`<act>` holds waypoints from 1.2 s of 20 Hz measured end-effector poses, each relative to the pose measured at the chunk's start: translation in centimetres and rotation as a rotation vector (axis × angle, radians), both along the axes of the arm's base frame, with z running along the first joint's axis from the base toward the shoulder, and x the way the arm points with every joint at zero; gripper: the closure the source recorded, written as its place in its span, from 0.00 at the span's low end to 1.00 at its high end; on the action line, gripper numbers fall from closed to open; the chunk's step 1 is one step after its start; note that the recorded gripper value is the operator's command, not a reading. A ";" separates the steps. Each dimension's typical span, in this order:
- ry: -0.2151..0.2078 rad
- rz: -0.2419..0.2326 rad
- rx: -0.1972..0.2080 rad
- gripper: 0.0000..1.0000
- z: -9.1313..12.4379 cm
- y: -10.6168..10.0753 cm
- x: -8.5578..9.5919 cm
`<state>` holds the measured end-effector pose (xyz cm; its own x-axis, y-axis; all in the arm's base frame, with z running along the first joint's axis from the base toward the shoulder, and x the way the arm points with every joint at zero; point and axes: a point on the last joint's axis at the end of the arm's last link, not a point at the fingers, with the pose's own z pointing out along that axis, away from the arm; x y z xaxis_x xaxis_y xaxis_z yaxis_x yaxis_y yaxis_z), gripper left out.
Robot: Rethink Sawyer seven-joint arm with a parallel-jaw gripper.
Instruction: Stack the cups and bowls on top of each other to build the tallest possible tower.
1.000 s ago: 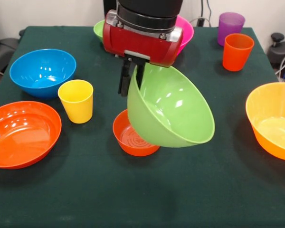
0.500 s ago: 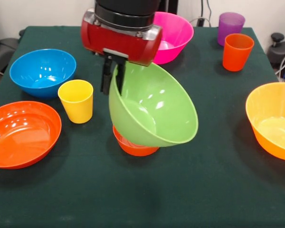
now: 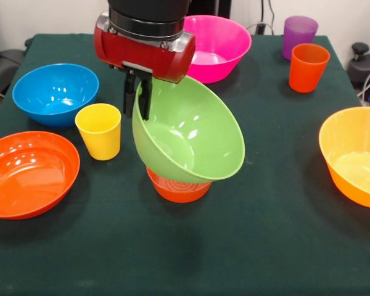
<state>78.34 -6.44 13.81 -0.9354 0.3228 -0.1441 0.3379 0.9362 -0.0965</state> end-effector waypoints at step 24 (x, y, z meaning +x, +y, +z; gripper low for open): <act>-0.029 0.019 0.012 1.00 -1.8 1.1 -1.0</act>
